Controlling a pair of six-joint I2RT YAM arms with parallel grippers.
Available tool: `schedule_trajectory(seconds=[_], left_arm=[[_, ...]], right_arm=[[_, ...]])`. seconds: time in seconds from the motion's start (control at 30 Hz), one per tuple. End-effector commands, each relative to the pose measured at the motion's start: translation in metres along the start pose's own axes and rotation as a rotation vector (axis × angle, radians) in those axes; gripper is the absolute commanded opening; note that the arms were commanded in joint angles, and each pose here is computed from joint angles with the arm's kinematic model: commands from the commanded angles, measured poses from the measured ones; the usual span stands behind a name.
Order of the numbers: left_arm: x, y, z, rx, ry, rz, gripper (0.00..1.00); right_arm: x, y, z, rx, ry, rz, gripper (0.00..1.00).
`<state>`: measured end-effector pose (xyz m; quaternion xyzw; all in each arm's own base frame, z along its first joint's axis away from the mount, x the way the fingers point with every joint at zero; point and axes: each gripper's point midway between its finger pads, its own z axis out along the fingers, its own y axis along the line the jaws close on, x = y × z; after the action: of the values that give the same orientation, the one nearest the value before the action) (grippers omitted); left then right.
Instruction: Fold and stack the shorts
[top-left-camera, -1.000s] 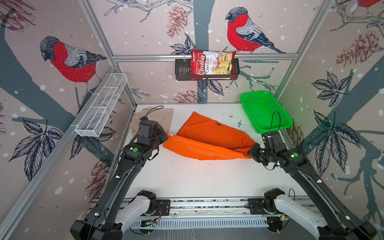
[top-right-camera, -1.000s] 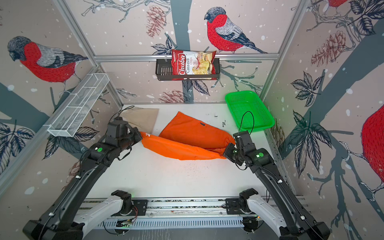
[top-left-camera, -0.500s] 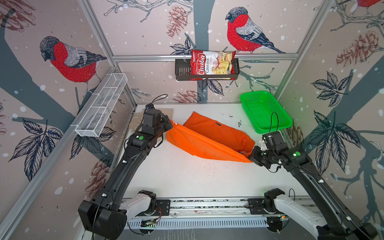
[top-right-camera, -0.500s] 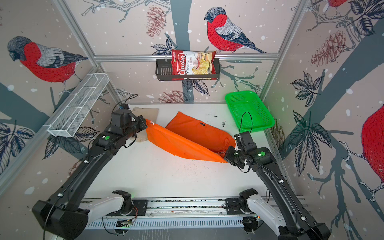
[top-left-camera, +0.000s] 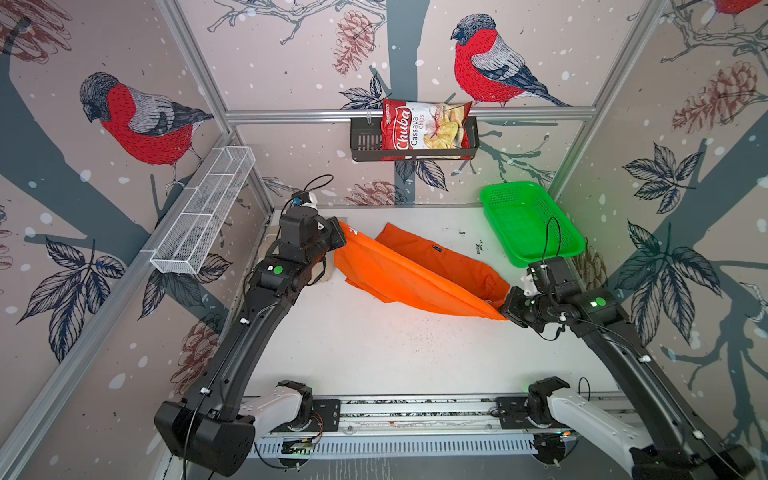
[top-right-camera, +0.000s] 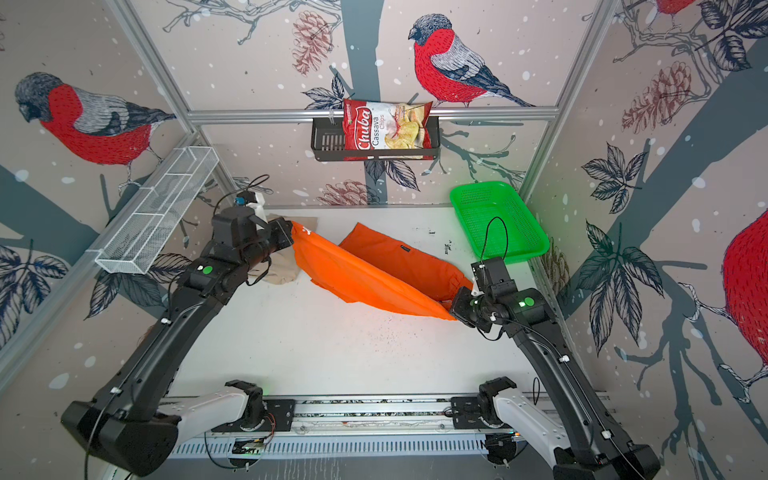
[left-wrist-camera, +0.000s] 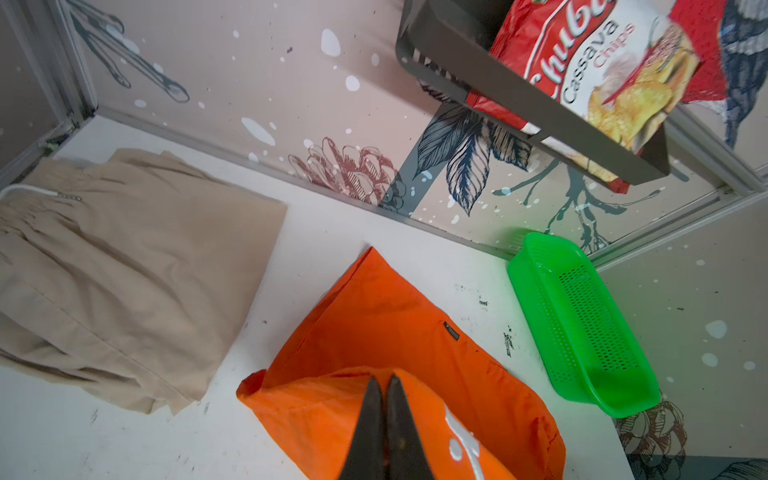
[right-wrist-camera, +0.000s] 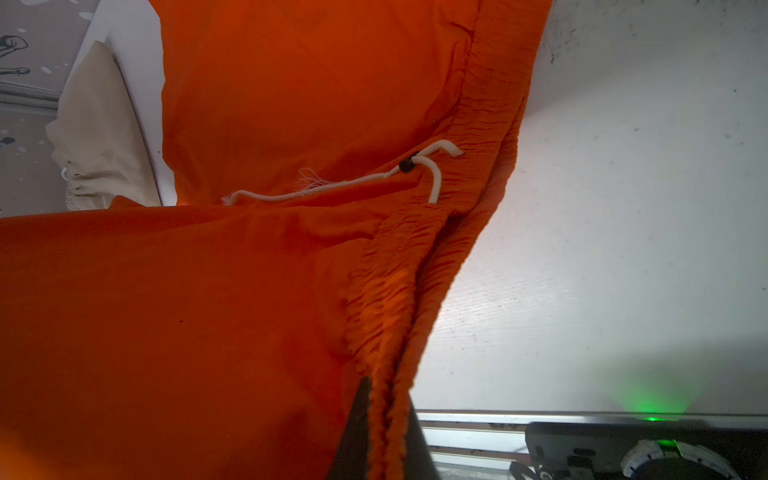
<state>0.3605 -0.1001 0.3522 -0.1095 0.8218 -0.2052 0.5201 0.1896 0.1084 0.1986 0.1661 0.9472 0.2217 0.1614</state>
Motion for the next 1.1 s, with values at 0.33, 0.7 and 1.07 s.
schedule_trajectory(seconds=[0.33,0.7,1.07], left_arm=[[-0.019,0.005,-0.007,-0.030,-0.098,0.048,0.00],[-0.012,0.012,0.035,-0.077,-0.059,0.058,0.00],[-0.010,0.015,0.073,-0.101,-0.050,0.067,0.00]], right_arm=[[0.019,-0.023,0.003,0.088,0.079,-0.005,0.00],[0.018,-0.034,0.018,0.135,0.116,-0.017,0.00],[0.007,-0.043,0.032,0.190,0.164,-0.035,0.00]])
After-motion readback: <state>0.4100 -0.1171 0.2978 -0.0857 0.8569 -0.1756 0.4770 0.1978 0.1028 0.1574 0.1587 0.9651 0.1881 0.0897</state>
